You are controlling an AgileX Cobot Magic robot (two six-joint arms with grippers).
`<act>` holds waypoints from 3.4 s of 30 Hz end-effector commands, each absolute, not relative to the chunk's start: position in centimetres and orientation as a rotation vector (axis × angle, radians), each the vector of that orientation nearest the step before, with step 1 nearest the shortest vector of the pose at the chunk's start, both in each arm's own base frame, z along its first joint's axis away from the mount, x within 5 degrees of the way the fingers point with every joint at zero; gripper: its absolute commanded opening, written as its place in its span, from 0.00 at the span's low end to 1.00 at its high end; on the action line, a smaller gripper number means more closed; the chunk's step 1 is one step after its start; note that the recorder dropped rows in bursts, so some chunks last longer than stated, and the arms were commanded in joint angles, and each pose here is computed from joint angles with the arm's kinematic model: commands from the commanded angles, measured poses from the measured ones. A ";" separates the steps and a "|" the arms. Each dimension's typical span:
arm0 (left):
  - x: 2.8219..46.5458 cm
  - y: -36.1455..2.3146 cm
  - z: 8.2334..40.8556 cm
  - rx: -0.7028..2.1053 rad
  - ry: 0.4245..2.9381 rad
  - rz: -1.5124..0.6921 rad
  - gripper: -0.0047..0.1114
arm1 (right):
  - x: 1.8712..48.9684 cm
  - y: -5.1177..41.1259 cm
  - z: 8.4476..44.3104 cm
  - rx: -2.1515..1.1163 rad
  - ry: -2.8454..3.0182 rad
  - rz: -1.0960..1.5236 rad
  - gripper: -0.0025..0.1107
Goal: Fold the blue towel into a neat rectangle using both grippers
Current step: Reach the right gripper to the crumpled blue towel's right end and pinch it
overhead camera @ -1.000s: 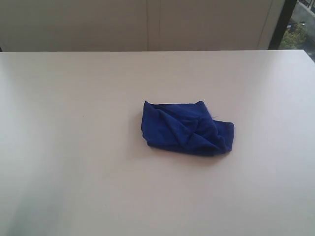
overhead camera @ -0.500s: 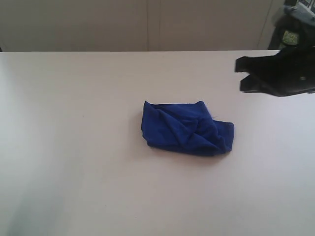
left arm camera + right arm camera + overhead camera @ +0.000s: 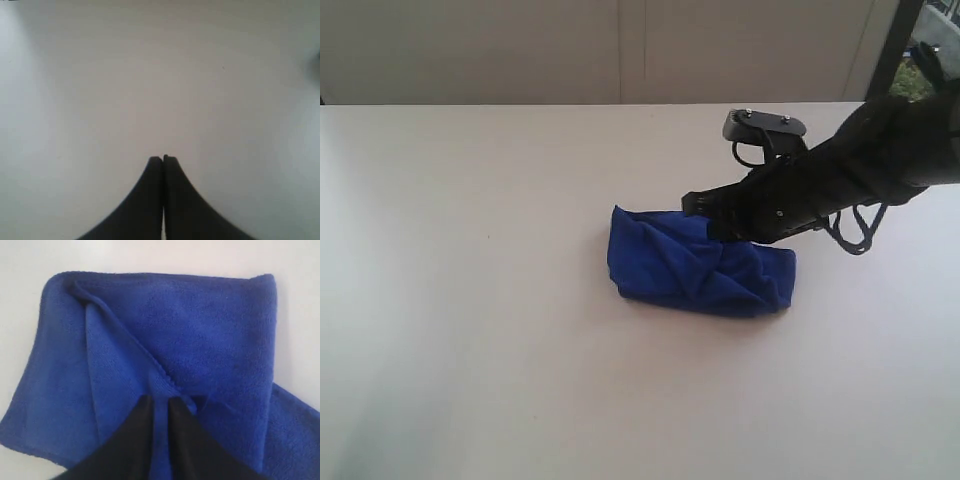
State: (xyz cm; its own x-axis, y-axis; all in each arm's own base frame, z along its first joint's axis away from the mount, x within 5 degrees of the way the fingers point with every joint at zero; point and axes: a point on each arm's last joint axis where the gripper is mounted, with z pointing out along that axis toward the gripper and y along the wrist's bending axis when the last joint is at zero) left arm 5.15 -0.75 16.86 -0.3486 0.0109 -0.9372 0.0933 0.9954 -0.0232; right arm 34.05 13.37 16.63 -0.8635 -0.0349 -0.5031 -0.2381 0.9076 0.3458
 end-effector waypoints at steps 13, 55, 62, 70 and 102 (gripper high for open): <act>5.1 -0.7 16.7 0.067 1.928 -0.087 0.04 | 34.6 13.6 14.0 -0.125 2.618 0.527 0.28; 5.1 -0.7 16.7 0.067 1.928 -0.087 0.04 | 33.9 13.7 17.8 -0.296 2.514 0.530 0.02; 5.2 -0.7 17.0 0.063 1.895 -0.083 0.04 | 33.9 13.7 17.8 -0.296 2.514 0.530 0.02; 5.7 -0.3 19.5 0.014 1.607 -0.063 0.04 | 34.0 13.7 17.9 -0.264 2.507 0.537 0.02; 18.0 -2.9 29.2 0.075 2.338 -0.354 0.04 | 35.0 12.4 19.3 -0.310 2.588 0.469 0.02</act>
